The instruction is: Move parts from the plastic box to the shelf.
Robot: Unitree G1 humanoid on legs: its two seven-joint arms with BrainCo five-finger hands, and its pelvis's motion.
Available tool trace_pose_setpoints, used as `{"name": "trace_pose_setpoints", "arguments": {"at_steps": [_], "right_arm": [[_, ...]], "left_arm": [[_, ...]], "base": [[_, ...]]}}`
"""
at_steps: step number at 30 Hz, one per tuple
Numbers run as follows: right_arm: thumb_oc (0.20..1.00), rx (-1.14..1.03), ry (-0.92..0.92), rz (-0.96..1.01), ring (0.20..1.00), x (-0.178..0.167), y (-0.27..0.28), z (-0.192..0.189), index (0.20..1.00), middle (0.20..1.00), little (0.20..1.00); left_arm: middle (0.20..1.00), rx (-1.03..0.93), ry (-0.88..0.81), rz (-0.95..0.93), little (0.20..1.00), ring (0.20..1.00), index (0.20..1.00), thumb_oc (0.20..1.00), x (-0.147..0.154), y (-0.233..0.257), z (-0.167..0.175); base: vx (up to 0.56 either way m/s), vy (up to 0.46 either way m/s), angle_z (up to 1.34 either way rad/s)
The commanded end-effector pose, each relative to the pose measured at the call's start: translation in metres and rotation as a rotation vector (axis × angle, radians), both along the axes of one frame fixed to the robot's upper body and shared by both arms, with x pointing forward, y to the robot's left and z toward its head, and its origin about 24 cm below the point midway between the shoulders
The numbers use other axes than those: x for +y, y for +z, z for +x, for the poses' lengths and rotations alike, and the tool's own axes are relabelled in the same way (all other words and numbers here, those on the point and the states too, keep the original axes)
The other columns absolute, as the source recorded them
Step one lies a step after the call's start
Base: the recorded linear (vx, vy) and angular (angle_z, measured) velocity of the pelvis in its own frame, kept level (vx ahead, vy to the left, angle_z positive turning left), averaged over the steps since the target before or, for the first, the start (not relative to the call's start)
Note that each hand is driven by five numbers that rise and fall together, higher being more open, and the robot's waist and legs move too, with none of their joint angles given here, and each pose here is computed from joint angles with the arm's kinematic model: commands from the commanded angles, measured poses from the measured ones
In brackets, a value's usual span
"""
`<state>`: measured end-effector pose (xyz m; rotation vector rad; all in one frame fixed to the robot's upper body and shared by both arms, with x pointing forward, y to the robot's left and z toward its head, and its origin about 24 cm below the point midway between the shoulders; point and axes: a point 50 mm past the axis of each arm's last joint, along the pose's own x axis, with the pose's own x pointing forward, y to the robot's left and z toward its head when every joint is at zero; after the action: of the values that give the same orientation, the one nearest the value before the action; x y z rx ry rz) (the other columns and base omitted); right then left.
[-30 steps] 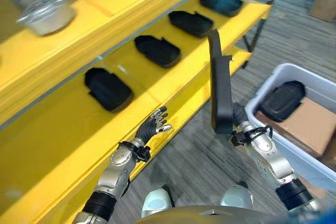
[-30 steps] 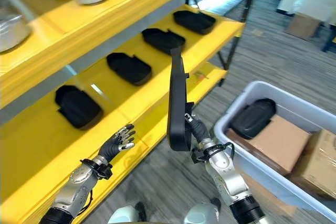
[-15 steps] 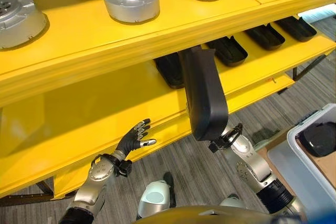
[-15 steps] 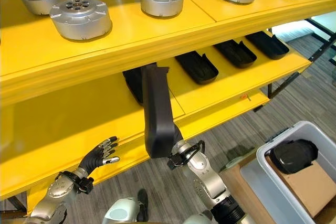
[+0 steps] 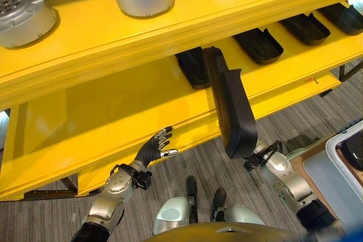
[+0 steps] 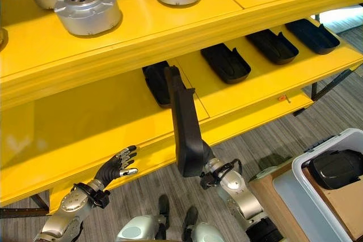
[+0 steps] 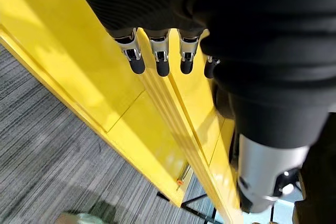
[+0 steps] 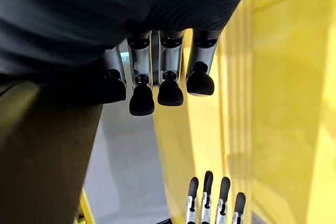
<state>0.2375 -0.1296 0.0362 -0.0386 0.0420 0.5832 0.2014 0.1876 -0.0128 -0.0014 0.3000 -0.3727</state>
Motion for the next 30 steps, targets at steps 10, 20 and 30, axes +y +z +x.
{"name": "trace_pose_setpoints", "arguments": {"at_steps": [10,20,30], "right_arm": [[0.2,-0.408,0.175,-0.132,0.2,0.029,0.052,0.004,0.2,0.2,0.2],[0.2,-0.385,0.262,-0.253,0.2,0.028,0.054,0.022,0.2,0.2,0.2],[0.2,-0.249,0.249,-0.293,0.2,0.02,0.035,0.028,0.2,0.2,0.2]], "left_arm": [[1.0,-0.142,-0.062,-0.001,1.0,1.0,1.0,1.0,-0.014,0.023,0.019],[1.0,-0.118,-0.034,-0.138,1.0,1.0,1.0,1.0,-0.021,0.019,0.019],[1.0,-0.046,-0.009,-0.06,1.0,1.0,1.0,1.0,-0.015,0.009,0.019]], "base": [[-0.11,-0.041,0.1],[-0.11,0.232,0.1],[-0.05,0.22,0.27]]}}
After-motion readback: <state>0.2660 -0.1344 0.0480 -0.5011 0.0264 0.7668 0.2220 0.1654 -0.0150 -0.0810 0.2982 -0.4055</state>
